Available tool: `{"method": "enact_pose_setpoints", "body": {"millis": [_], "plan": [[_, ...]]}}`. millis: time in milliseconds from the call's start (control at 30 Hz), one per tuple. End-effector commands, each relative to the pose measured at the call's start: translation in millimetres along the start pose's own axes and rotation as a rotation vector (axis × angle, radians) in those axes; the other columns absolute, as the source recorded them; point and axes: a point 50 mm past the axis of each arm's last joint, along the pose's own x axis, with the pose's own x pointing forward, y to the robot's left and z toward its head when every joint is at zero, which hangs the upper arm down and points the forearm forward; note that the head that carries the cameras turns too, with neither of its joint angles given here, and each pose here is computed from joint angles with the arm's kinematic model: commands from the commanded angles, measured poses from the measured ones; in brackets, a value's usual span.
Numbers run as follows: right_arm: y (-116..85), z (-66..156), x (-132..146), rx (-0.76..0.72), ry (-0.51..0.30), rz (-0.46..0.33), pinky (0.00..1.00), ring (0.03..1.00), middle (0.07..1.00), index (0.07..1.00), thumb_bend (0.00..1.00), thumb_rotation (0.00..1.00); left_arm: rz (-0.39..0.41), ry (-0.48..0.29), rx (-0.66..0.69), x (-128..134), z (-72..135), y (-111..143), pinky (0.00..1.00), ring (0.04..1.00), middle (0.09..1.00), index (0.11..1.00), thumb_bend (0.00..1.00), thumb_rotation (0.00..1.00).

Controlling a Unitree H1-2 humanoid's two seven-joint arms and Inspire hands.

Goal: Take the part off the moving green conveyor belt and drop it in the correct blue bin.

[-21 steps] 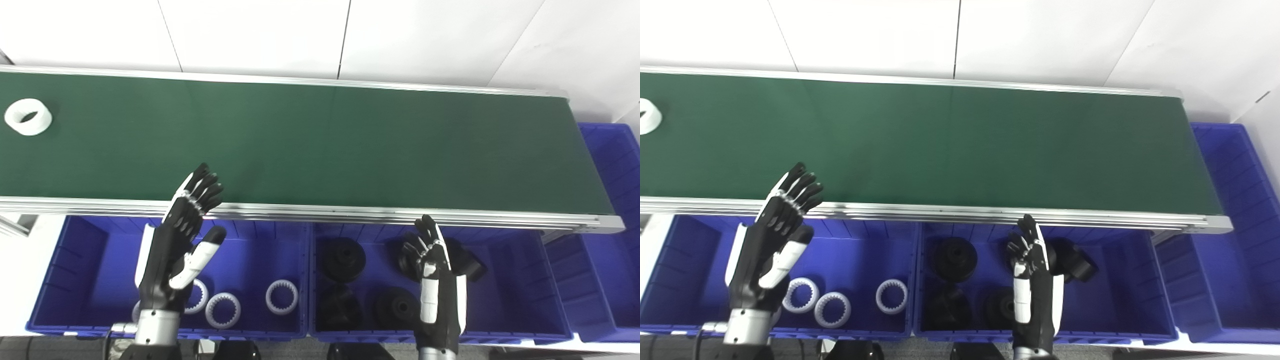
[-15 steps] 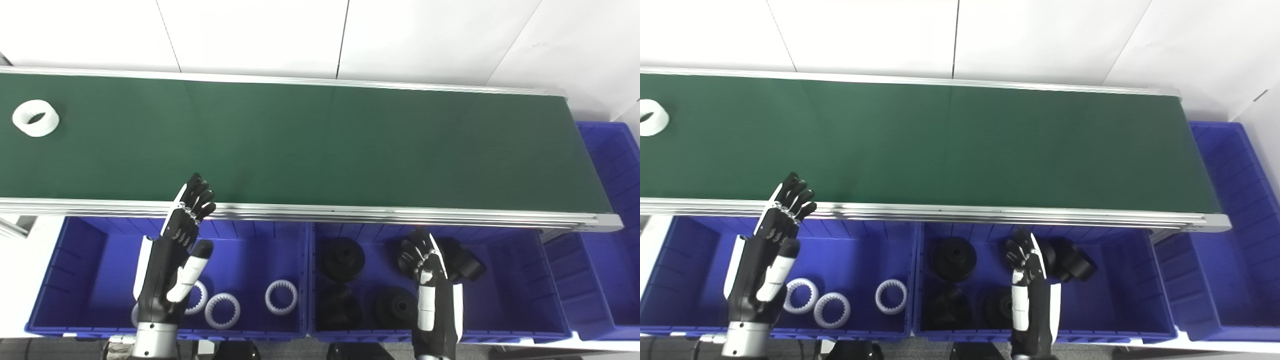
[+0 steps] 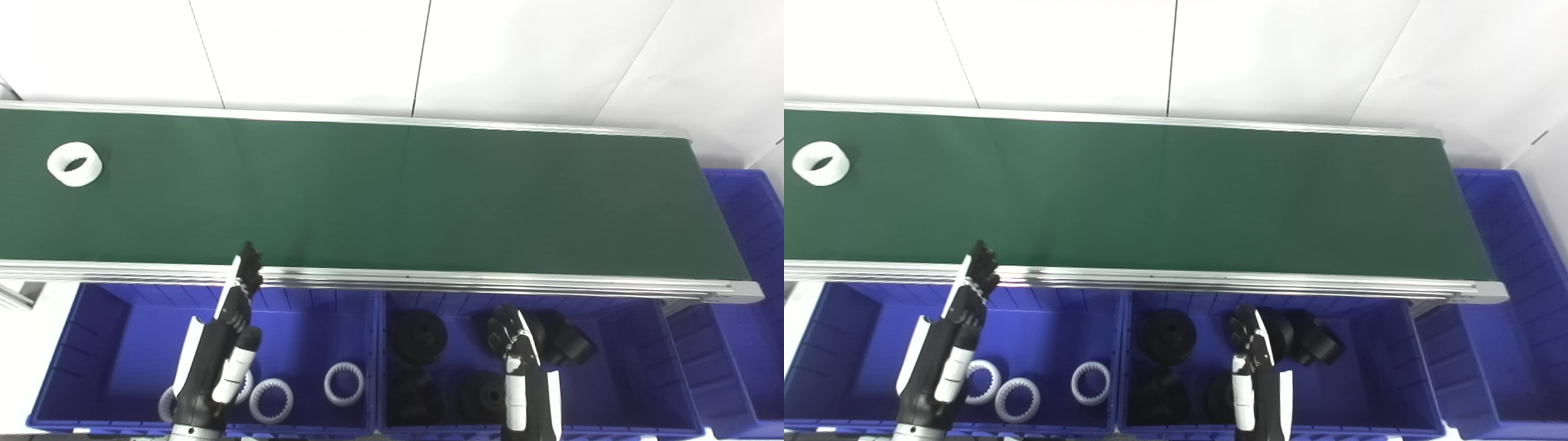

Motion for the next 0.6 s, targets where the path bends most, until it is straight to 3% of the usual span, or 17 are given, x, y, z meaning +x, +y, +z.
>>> {"method": "enact_pose_setpoints", "body": {"millis": [0, 567], "plan": [[1.2, 7.6, 2.0, 0.010, -0.075, 0.000, 0.90, 0.890, 0.909, 0.920, 0.80, 1.00, 0.002, -0.028, 0.006, 2.0, 2.2, -1.5, 1.00, 1.000, 1.000, 1.000, 0.75, 0.92], [1.1, 3.9, 5.1, 0.004, -0.069, 0.013, 0.91, 0.894, 0.917, 0.935, 0.79, 1.00, 0.017, 0.002, 0.002, -3.8, -4.2, -5.0, 1.00, 1.000, 1.000, 1.000, 0.71, 0.91]]}}
